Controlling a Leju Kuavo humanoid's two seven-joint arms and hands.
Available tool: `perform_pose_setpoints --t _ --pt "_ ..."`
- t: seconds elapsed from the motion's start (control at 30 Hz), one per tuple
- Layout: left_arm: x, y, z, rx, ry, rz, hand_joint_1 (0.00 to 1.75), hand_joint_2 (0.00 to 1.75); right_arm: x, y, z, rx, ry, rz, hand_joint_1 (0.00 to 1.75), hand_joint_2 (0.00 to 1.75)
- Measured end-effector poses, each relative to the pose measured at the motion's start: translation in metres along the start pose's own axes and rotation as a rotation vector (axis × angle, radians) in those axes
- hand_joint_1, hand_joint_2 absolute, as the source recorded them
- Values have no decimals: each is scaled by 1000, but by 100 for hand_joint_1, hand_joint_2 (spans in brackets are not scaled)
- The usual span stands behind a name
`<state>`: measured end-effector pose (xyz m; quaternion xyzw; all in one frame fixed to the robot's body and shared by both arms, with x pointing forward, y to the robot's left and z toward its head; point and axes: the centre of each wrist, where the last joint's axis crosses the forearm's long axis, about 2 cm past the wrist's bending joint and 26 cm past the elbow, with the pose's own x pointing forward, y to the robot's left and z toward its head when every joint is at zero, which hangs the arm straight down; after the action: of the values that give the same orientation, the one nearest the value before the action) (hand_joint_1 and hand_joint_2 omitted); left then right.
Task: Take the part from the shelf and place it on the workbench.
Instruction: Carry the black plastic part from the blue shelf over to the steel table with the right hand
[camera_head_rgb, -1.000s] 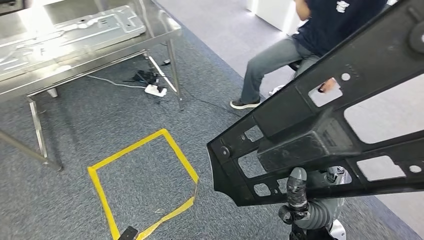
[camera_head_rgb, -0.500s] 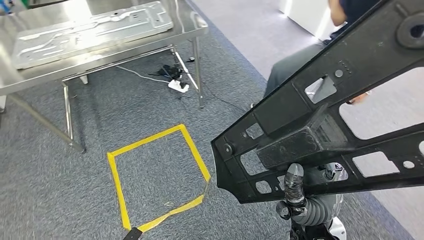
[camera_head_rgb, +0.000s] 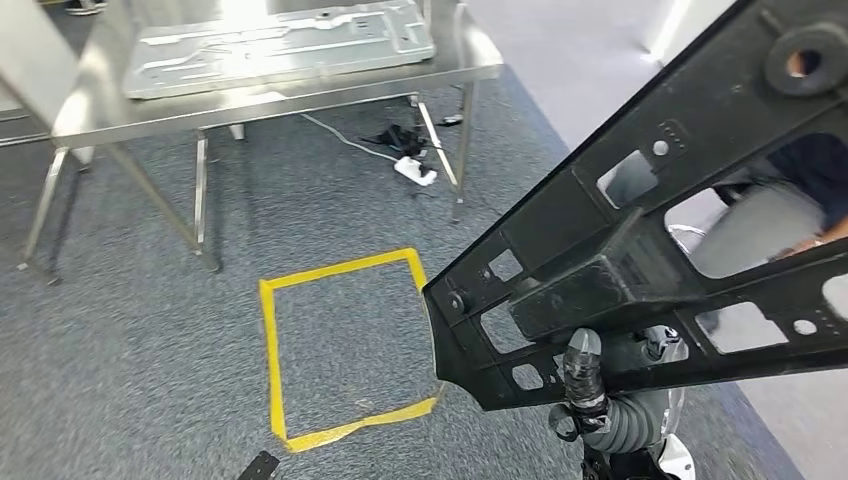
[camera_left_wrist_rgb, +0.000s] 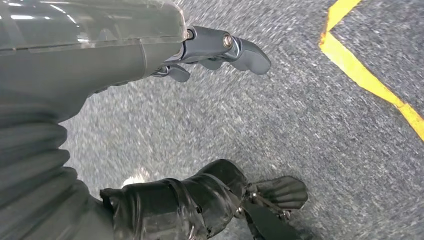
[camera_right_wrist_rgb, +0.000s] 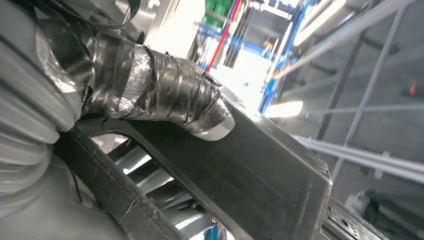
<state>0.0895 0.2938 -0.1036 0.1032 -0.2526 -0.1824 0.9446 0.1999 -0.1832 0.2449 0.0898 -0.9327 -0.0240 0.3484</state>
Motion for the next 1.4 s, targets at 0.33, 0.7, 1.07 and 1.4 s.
perform_pose_setpoints --t 0.33,0.7,1.07,1.4 --pt "-1 -1 1 -5 -9 -12 0 175 -1 0 0 -8 31 -33 175 175" --pt "-3 -1 1 -8 -15 -17 0 175 -1 0 1 -15 27 -67 175 175" --pt "-2 -2 1 -14 -16 -22 0 175 -1 0 3 -19 35 -99 175 175" --pt "-2 -2 1 -16 -11 -23 0 175 -2 0 3 -11 32 -103 175 175"
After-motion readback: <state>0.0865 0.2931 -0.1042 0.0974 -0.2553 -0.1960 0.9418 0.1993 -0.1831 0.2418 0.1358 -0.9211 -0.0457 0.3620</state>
